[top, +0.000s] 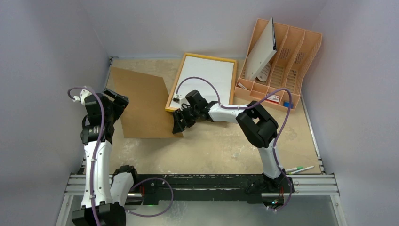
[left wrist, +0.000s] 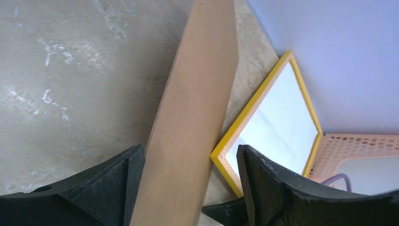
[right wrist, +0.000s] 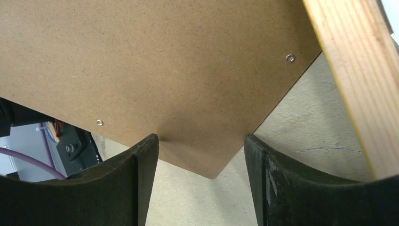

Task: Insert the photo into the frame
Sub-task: Pick up the photo frame item at the center of the board.

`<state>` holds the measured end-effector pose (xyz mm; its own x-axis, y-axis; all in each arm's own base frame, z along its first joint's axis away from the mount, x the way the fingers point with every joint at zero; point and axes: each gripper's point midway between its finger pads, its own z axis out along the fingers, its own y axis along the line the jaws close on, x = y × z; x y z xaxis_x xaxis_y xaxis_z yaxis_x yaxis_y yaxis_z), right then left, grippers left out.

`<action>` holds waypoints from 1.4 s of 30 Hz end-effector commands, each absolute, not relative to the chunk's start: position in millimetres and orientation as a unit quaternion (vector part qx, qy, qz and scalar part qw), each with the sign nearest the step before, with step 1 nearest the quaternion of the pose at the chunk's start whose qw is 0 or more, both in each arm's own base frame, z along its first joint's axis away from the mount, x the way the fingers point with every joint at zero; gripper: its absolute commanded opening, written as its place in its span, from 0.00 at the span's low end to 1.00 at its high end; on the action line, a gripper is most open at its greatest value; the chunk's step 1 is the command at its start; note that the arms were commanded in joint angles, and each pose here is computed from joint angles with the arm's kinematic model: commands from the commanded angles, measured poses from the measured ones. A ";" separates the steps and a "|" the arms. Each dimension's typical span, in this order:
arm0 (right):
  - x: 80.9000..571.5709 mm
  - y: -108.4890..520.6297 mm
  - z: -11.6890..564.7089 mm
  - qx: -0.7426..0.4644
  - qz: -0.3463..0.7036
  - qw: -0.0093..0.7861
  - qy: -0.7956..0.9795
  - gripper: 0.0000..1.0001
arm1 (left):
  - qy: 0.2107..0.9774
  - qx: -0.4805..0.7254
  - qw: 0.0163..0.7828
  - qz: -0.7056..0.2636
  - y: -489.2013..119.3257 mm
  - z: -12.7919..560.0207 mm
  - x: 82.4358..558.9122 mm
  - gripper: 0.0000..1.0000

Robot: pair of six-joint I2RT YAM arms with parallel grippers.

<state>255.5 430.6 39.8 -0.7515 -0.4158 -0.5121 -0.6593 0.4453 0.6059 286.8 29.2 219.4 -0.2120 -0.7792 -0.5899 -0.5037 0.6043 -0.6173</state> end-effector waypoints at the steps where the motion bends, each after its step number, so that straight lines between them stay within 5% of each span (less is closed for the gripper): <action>1: 183.2 437.5 9.4 -0.344 0.440 0.027 0.829 0.68 | 0.797 -0.391 0.358 -0.290 -40.0 209.5 271.4 0.73; 25: 218.5 431.4 19.2 -0.302 0.387 0.117 0.863 0.63 | 0.792 -0.404 0.300 -0.345 -59.9 229.9 272.6 0.63; 38: 239.5 426.4 49.1 -0.291 0.382 0.155 0.863 0.63 | 0.858 -0.291 0.367 -0.210 -21.4 263.4 285.1 0.40; 42: 248.5 423.9 64.5 -0.291 0.376 0.172 0.863 0.65 | 0.879 -0.252 0.358 -0.186 -17.0 262.8 285.6 0.24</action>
<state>238.4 430.6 38.1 -0.7919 -0.3872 -0.4721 -0.6103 0.5276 0.5909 288.7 -23.0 256.0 -0.5578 -0.6922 -0.4579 -0.3839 0.7044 -0.5971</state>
